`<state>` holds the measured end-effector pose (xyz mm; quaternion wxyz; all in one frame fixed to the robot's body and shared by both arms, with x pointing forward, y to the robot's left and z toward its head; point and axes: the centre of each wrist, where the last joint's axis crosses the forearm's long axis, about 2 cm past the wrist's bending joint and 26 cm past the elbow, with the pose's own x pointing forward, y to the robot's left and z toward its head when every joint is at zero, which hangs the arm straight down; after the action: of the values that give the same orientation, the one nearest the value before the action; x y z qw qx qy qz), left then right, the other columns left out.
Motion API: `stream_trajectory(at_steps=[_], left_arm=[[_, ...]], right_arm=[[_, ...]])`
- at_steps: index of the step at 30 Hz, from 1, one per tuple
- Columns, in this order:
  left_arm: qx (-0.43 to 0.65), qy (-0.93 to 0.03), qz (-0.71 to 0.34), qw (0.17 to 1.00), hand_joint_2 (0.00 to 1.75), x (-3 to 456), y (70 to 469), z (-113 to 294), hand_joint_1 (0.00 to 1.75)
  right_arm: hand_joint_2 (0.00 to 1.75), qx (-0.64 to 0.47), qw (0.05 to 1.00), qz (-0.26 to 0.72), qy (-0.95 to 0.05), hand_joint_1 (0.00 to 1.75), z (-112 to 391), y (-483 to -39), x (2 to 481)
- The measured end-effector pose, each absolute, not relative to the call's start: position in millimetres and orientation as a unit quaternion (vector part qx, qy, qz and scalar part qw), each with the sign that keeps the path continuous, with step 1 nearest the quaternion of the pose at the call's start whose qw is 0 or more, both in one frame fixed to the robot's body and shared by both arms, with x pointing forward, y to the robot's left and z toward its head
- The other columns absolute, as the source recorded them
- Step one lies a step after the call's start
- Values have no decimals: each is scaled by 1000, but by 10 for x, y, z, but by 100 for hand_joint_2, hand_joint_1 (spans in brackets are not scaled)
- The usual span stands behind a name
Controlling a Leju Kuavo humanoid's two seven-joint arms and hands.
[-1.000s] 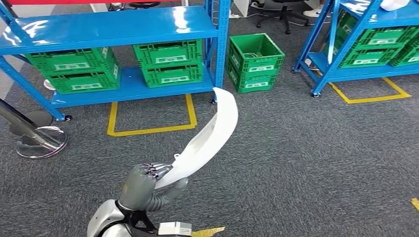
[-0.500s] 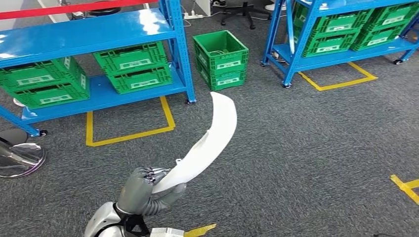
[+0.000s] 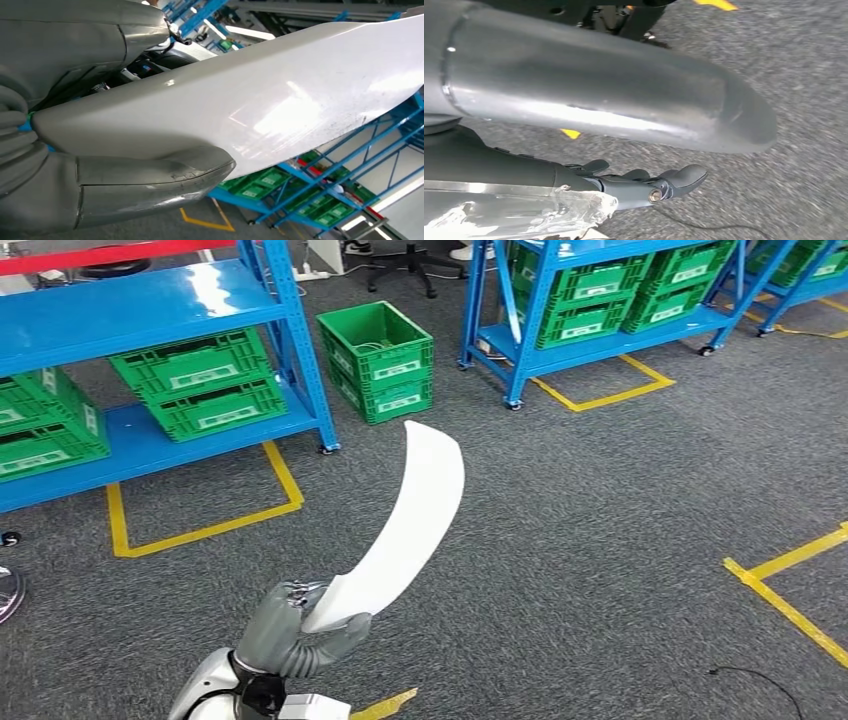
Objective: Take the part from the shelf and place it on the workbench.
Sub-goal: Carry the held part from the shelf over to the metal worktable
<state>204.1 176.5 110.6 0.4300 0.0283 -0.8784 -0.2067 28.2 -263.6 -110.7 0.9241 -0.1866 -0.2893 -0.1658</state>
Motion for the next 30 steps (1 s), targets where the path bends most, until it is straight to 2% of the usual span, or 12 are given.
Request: stream_trajectory(at_steps=[14, 30], left_arm=[[35, -869, -203, 449, 175, 2092, 1812, 1049, 175], [45, -866, -198, 456, 175, 2093, 1786, 1023, 175]], right_arm=[[0, -178, 892, -167, -380, 0, -1108, -2750, 350], [0, -177, 893, -166, -379, 0, -1108, -2746, 342]])
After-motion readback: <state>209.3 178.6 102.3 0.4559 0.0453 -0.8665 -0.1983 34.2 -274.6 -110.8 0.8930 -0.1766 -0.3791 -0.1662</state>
